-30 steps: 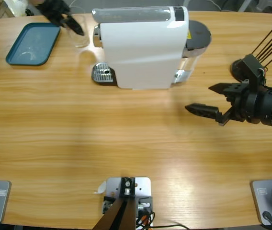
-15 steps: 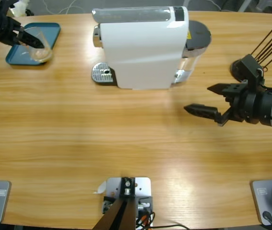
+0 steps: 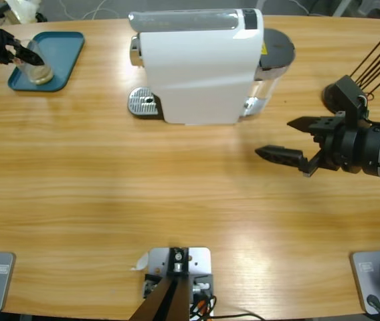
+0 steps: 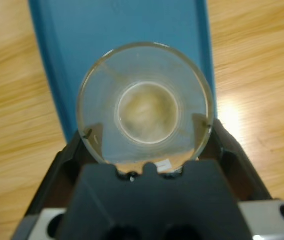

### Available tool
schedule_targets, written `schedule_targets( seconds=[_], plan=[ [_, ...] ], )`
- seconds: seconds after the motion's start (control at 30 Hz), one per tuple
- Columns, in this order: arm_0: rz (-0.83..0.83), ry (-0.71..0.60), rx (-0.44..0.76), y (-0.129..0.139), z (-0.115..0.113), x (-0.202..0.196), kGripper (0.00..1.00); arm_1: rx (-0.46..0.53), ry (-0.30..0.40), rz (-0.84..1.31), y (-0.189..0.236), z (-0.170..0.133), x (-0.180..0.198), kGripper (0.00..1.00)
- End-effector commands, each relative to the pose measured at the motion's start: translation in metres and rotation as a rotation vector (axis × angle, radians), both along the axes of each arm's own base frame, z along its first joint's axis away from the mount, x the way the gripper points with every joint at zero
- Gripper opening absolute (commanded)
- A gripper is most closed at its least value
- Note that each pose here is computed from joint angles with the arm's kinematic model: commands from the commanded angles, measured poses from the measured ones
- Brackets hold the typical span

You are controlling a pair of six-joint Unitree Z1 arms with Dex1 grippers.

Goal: Pour coffee

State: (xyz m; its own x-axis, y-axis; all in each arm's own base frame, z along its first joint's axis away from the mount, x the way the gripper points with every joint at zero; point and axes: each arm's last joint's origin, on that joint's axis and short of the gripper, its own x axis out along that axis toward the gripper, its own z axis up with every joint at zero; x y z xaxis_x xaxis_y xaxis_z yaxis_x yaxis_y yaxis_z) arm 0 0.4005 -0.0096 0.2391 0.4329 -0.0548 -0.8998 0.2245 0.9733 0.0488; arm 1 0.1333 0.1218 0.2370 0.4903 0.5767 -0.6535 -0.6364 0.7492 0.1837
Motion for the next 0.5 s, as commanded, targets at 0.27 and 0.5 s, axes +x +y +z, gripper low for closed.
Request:
schedule_targets(
  seconds=[0.27, 0.5],
  plan=[
    [0.075, 0.038, 0.022, 0.003, -0.022, 0.016, 0.991, -0.01, 0.007, -0.003, -0.002, -0.004, 0.002, 1.0],
    [0.103, -0.033, 0.038, 0.0, 0.019, -0.005, 0.996, -0.007, 0.009, 0.001, -0.002, -0.004, 0.001, 1.0]
  ],
)
